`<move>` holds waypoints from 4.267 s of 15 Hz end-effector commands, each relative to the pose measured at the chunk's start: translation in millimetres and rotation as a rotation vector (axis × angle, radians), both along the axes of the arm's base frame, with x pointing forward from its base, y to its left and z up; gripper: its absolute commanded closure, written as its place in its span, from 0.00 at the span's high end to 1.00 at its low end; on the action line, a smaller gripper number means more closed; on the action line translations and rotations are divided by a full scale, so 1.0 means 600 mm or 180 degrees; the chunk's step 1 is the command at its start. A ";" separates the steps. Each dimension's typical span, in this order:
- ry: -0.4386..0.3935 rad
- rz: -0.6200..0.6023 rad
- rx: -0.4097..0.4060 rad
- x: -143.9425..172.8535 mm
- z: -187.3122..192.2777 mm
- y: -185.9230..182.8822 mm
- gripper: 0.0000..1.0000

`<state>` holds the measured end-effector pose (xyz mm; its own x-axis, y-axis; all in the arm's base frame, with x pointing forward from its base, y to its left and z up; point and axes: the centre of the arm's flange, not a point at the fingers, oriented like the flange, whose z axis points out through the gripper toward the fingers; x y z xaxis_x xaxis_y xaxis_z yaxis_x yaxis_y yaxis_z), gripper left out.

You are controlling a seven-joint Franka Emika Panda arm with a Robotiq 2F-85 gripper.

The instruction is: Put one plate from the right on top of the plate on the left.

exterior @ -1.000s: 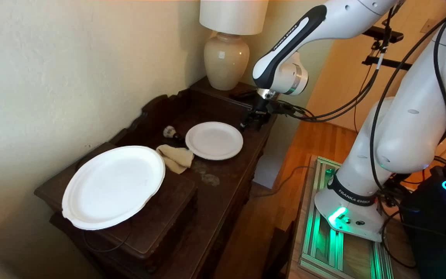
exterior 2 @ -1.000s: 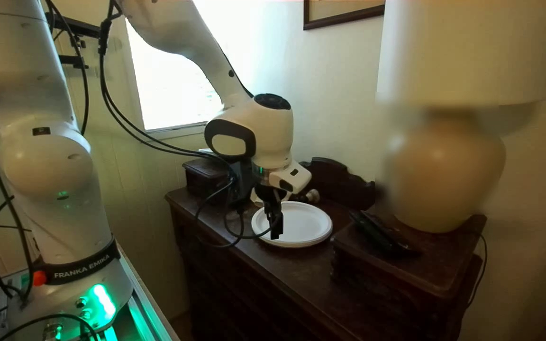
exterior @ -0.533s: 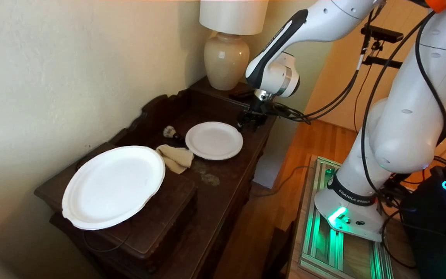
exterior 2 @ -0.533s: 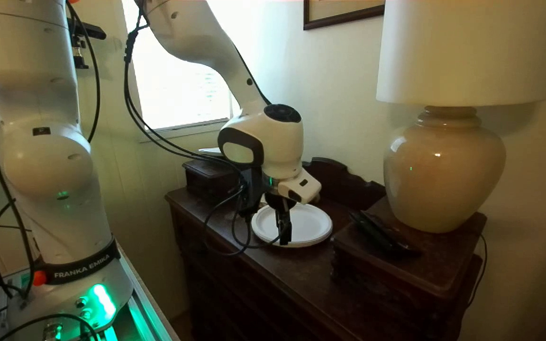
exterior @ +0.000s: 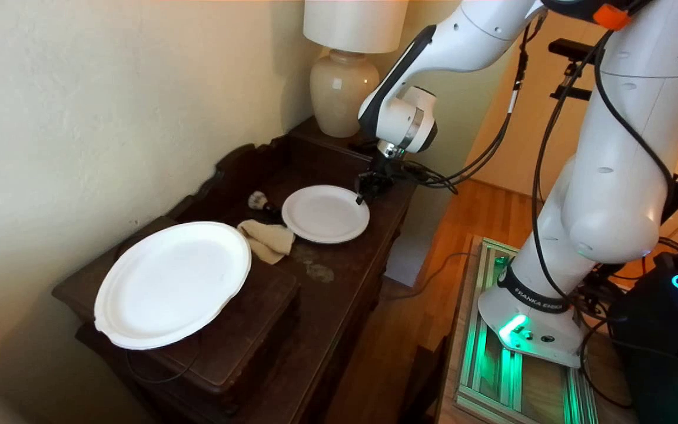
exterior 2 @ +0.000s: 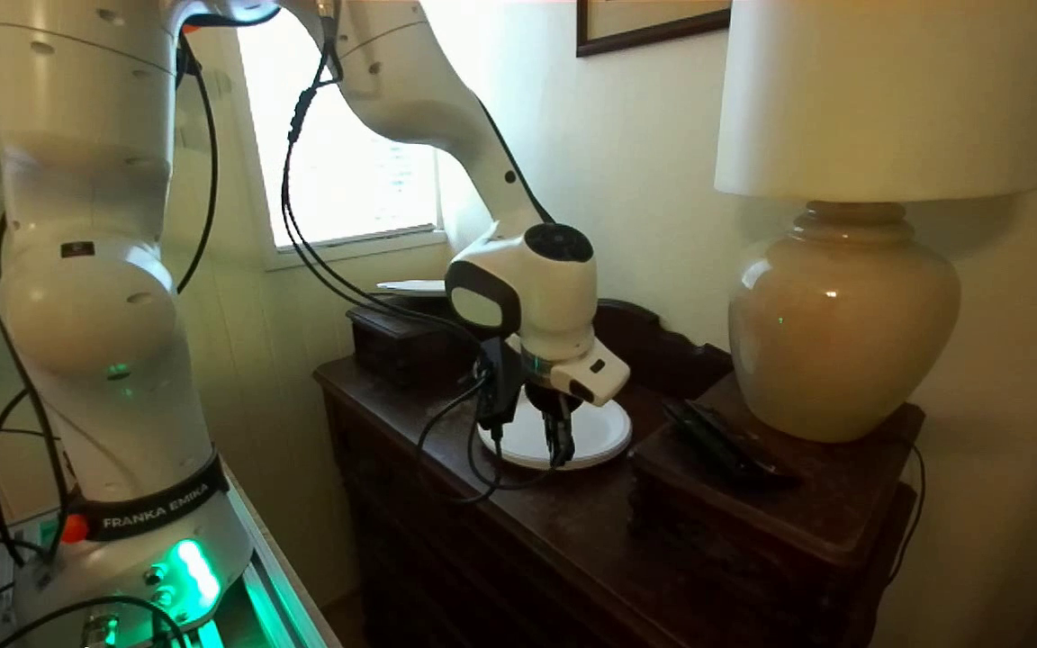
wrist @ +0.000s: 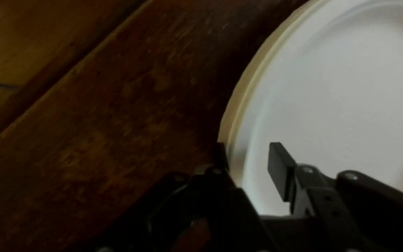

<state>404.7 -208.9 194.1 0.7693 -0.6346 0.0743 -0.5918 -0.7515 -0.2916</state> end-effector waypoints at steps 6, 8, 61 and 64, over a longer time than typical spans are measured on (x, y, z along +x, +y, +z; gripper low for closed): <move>-0.0045 0.0029 -0.0007 0.027 -0.039 -0.016 0.29; -0.0056 0.0051 -0.0016 0.028 -0.034 -0.015 0.18; -0.2417 0.0920 0.1833 0.026 0.392 0.252 0.01; -0.2326 0.1280 0.2240 0.038 0.396 0.309 0.01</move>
